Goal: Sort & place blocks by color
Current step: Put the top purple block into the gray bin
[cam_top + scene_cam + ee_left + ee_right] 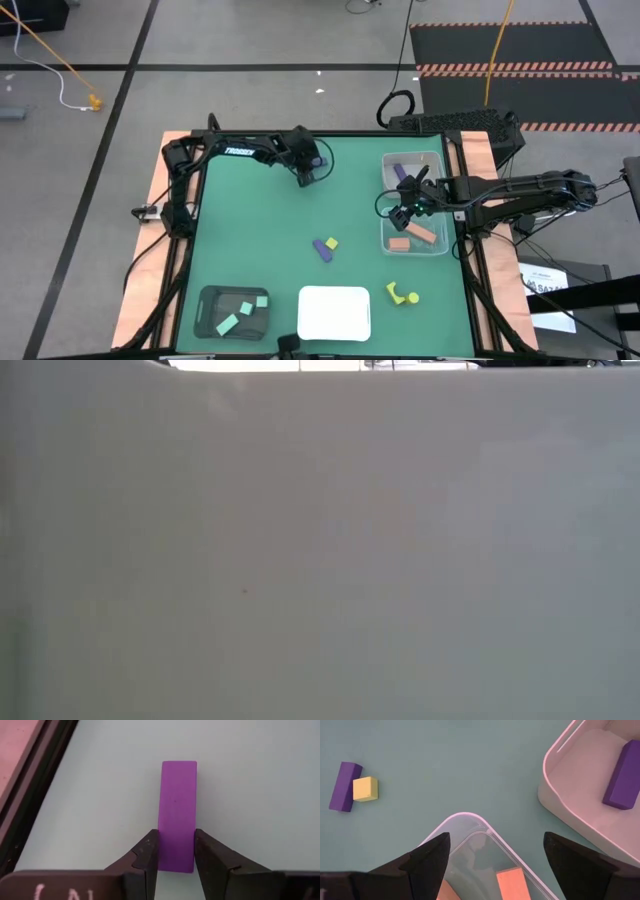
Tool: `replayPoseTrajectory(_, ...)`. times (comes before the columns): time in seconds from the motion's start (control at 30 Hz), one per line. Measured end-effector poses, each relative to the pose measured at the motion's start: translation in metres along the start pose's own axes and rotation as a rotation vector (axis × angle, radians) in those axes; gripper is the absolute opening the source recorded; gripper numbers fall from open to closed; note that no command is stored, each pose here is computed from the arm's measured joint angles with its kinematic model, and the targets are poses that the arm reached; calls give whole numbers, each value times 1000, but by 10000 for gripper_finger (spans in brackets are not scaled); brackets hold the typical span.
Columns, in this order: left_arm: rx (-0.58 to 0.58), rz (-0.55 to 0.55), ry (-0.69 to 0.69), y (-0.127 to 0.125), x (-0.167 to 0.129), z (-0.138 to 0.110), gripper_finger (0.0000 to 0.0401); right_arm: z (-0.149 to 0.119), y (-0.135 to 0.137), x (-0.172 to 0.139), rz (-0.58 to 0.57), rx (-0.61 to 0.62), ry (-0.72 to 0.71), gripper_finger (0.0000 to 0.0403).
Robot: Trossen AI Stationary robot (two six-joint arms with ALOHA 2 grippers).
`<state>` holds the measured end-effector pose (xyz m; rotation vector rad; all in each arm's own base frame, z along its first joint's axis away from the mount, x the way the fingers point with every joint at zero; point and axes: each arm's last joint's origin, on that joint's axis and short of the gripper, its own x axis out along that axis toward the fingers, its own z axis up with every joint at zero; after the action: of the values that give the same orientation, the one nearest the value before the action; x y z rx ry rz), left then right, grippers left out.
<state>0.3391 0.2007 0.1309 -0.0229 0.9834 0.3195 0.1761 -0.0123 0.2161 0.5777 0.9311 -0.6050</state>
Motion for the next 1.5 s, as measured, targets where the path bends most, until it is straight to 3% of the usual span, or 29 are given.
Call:
replayPoseTrajectory(0.3, 1, -20, 19, -7, -3, 1, 75, 0, 0, 0, 0, 0, 0, 313)
replayPoseTrajectory(0.5, -46, -35, 14, -7, -10, 2, 14, 0, 0, 0, 0, -4, 0, 313)
replayPoseTrajectory(0.6, -49, -50, 11, -7, -10, 2, 5, 0, 0, 0, 0, -8, 0, 313)
replayPoseTrajectory(1.13, 36, 4, 31, -11, -8, 2, 174, 0, 0, 0, 0, -8, 1, 313)
replayPoseTrajectory(1.5, 159, 36, 13, -18, -17, 9, 191, 0, 0, 0, 0, -34, 1, 313)
